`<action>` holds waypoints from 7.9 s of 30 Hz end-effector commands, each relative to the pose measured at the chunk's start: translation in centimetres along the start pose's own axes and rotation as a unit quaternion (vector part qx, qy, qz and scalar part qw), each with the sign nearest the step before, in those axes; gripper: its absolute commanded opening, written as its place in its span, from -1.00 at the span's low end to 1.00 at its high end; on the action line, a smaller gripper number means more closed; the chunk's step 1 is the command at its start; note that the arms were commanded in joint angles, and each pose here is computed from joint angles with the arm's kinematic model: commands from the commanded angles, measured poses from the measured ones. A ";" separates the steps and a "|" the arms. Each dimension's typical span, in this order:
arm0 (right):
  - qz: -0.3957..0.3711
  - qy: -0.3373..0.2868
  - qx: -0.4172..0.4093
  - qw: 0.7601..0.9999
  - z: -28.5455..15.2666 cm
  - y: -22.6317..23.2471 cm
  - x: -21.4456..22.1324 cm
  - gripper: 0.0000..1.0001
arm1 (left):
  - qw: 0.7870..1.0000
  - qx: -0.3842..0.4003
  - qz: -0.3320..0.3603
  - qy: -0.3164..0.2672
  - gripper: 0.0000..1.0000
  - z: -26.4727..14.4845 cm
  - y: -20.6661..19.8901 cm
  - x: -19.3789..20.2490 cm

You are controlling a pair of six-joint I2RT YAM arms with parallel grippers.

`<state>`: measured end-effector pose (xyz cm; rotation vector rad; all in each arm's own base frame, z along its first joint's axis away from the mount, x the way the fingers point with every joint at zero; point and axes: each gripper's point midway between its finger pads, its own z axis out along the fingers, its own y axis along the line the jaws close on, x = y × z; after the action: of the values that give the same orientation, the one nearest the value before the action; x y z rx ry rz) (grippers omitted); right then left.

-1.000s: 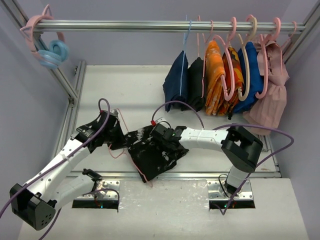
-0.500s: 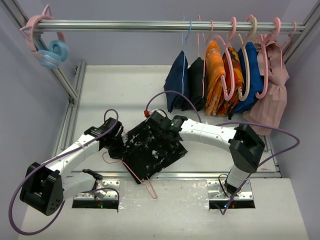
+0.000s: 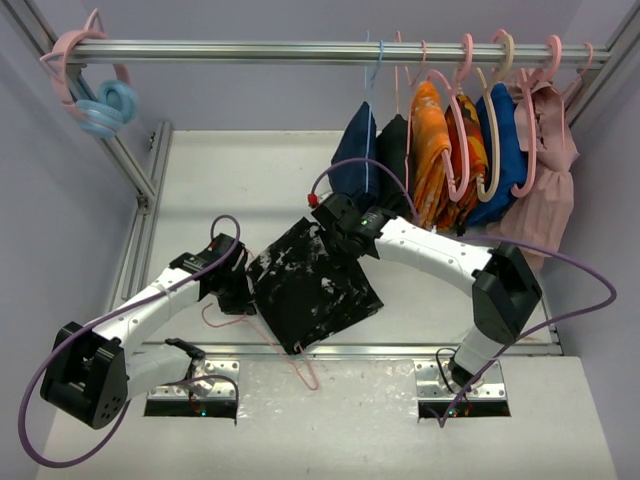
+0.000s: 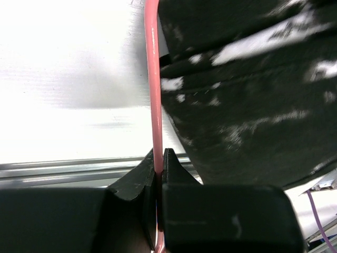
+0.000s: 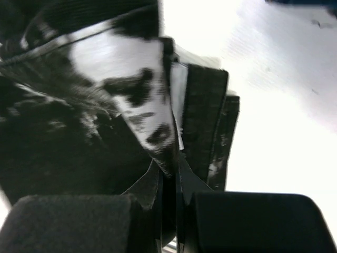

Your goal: Place the trousers on the hanger

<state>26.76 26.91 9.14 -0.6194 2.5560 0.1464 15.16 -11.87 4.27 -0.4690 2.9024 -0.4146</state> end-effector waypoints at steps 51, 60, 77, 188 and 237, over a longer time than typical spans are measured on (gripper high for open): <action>0.035 -0.072 0.023 0.997 -6.3 -2.8 3.2 -0.84 | 0.993 0.103 0.059 -0.006 -1.00 -0.6 -4.3 -1.4; -0.012 -0.009 0.060 0.998 0.5 -2.7 -0.8 -0.78 | 0.992 0.107 0.061 -0.001 -1.00 -0.6 -4.3 -1.1; -0.056 -0.026 0.092 0.994 0.7 -0.3 -3.2 -0.36 | 0.989 0.129 0.072 0.001 -1.00 -0.9 -4.8 -0.8; 0.061 -0.037 -0.060 0.996 -4.7 -0.8 10.7 0.14 | 0.991 0.119 0.007 -0.061 -1.00 -1.2 -4.3 -2.1; -0.045 -0.025 -0.445 0.894 -0.4 23.7 11.5 -1.00 | 0.986 0.057 -0.059 -0.147 0.69 -0.9 -4.4 -7.7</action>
<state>7.62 42.78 3.35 -0.9871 2.3410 1.2883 18.75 -12.14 4.30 -0.5799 2.7344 -0.4394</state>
